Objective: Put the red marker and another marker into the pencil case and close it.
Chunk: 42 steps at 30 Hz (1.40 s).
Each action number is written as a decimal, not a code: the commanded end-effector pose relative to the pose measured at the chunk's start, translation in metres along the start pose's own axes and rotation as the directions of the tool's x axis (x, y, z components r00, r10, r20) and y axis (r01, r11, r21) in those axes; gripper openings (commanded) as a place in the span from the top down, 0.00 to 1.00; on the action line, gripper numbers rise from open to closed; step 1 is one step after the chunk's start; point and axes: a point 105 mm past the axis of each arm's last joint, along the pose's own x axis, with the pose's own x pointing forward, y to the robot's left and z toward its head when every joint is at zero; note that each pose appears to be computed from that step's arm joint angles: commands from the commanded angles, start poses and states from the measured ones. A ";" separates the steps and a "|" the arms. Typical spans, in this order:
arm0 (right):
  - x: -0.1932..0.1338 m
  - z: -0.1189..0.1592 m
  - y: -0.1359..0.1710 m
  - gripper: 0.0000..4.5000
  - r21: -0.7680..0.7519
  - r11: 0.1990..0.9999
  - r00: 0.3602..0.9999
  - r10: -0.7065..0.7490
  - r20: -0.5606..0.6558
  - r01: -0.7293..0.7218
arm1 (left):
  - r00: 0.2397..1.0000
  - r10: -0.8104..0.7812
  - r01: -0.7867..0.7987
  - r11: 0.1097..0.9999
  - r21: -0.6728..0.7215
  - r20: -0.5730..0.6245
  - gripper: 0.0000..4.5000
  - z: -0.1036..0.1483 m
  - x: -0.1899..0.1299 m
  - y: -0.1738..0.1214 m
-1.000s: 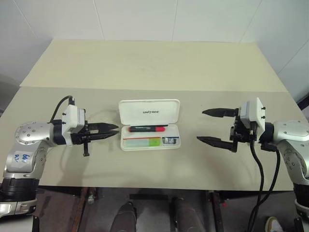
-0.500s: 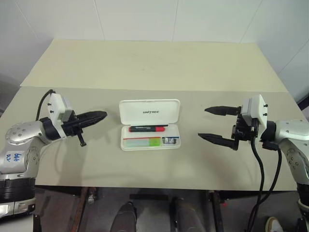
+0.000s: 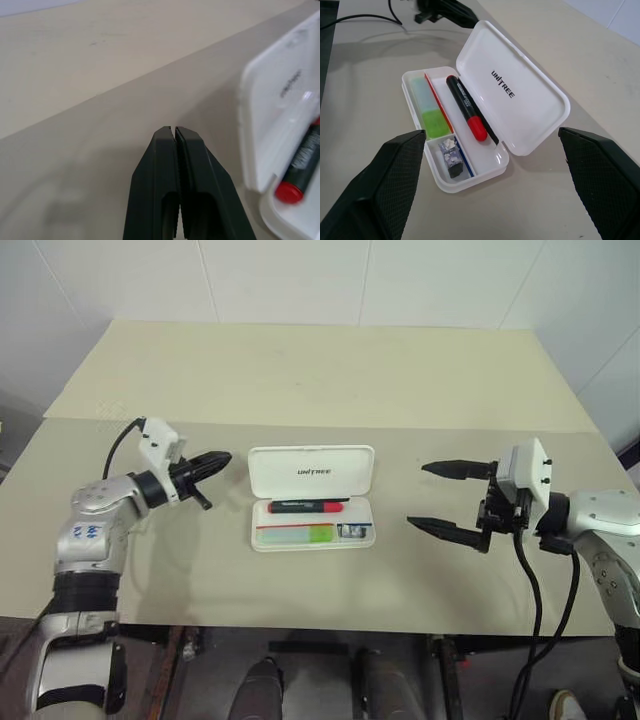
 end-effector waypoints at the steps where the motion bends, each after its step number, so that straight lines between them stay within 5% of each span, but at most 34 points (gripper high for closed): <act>1: -0.003 0.010 0.000 0.00 -0.048 0.999 1.000 -0.023 0.020 0.024 | 1.000 -0.021 0.021 0.999 0.032 0.017 0.99 0.009 0.011 -0.002; 20: 0.001 0.009 0.005 0.00 -0.037 0.999 0.999 -0.038 0.035 0.040 | 0.919 -0.392 0.382 0.911 0.158 0.036 0.99 0.017 -0.005 -0.056; 29: 0.003 0.008 0.005 0.00 -0.032 0.998 0.998 -0.044 0.042 0.045 | 0.791 -0.596 0.611 0.761 0.217 -0.136 0.99 -0.004 -0.014 -0.095; 42: 0.007 0.011 0.008 0.00 -0.033 0.997 0.995 -0.067 0.067 0.069 | 0.814 -0.510 0.554 0.825 0.107 -0.279 0.99 -0.042 0.011 -0.114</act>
